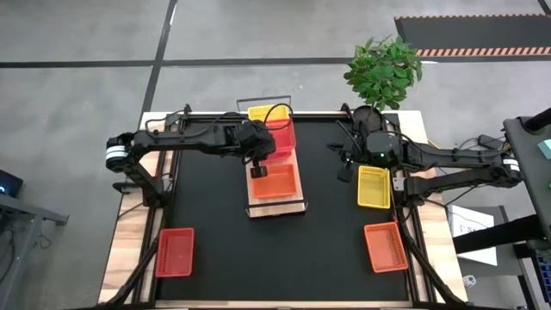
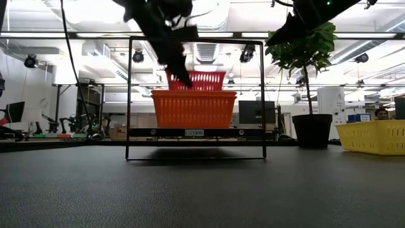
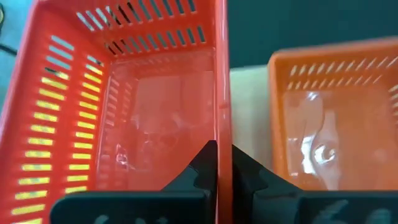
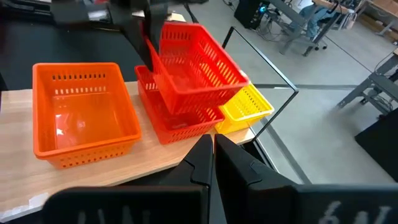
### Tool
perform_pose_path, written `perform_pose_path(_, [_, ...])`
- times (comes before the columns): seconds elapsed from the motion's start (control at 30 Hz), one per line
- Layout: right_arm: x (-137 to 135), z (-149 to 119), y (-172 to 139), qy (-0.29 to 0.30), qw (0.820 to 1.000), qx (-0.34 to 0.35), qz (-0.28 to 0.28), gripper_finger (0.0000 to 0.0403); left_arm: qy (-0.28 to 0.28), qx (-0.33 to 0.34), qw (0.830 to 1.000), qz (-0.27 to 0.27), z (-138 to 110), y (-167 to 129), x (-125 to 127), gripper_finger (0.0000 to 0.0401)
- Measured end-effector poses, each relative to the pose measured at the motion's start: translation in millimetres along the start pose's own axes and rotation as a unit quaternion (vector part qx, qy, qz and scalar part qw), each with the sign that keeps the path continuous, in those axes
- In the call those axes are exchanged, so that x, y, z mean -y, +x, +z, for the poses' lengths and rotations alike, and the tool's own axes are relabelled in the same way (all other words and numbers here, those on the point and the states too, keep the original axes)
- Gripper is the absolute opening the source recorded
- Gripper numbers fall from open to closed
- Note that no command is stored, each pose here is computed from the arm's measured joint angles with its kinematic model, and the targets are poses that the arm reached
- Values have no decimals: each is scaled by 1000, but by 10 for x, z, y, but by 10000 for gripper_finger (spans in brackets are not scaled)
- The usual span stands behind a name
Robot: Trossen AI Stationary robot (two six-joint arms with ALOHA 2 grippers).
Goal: Stack baskets on shelf by color
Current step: Stack the top red bin on top of the stacked red bins on the shelf
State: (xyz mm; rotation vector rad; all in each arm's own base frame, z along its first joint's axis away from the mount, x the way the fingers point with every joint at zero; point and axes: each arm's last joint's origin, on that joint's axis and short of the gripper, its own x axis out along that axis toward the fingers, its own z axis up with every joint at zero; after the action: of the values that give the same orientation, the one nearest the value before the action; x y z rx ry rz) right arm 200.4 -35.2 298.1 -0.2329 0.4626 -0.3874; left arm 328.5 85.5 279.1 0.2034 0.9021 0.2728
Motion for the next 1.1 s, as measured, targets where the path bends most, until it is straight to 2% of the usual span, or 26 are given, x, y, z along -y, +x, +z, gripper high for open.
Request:
perform_pose_path(0.37, [0, 0, 0, 2, 1000, 0, 0, 9, -15, 1, 1000, 17, -223, 198, -108, 0])
perform_pose_path(0.57, [0, 0, 0, 3, 1000, 0, 0, 9, -17, -3, 1000, -9, -287, 235, -99, 0])
perform_pose_path(1.1, [0, 0, 0, 11, 1000, 0, 0, 9, -19, 19, 999, -21, -254, 235, -102, 0])
